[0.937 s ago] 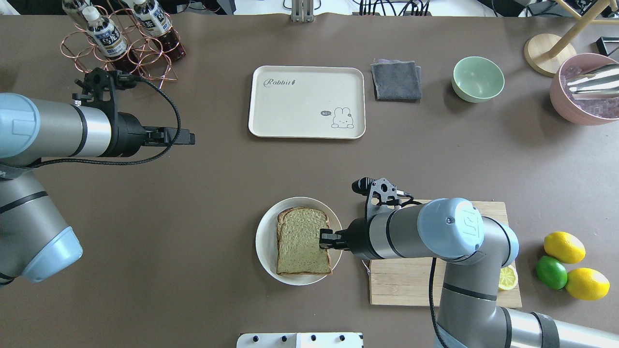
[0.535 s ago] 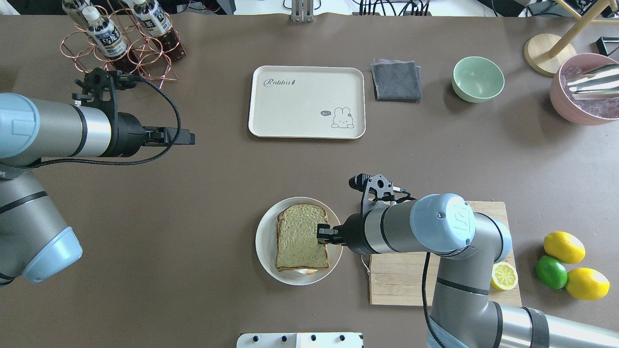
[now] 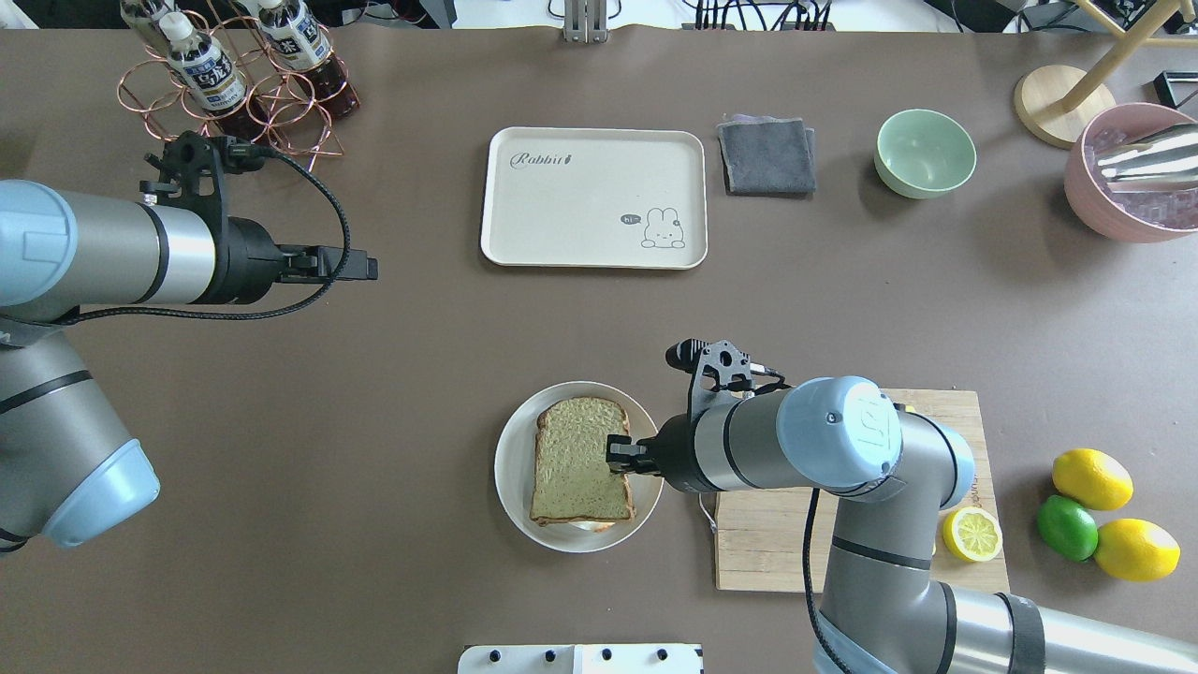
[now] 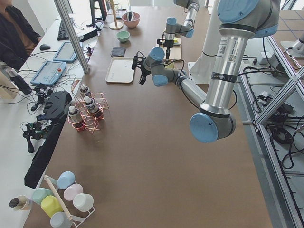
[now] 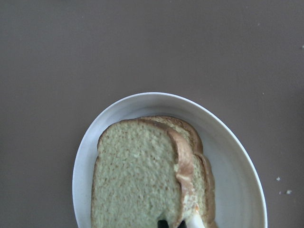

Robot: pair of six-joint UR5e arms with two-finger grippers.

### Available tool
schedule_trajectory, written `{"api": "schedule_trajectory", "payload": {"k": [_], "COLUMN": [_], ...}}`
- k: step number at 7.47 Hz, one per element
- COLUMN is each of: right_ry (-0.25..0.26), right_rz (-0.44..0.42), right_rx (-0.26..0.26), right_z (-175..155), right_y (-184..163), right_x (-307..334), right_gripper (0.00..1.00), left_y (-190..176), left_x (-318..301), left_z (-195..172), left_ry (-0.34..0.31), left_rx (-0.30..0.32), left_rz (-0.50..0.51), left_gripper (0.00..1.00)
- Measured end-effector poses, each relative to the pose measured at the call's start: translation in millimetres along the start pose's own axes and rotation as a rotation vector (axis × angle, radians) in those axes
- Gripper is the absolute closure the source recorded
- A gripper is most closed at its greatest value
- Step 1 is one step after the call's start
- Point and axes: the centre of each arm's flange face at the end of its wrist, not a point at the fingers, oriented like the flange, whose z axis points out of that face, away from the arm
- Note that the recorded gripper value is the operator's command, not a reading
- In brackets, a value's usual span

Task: Make sandwich and place on tray
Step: 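Lower the bread onto the egg and open the right gripper, then withdraw the right arm while the left gripper moves to the plate edge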

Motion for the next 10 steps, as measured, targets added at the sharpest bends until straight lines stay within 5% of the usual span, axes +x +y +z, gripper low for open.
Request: {"api": "schedule_trajectory", "payload": {"k": [1, 7, 10], "right_ry": [0.002, -0.051, -0.035], "right_rz": [-0.001, 0.010, 0.066], "right_rx": [0.000, 0.067, 0.048], "right_z": [0.8, -40.1, -104.1], "right_y": [1.0, -22.3, -97.1], "right_x": [1.0, -9.5, 16.2], "right_gripper": [0.01, 0.01, 0.01], "left_y": [0.0, -1.1, -1.7], "left_x": [0.2, 4.0, 13.4], "left_z": [-0.1, 2.1, 1.4], "left_ry": [0.000, 0.005, 0.020], "left_rx": [0.000, -0.001, 0.003], "left_rz": [0.000, 0.003, -0.006], "left_gripper": [0.03, 0.03, 0.03]}}
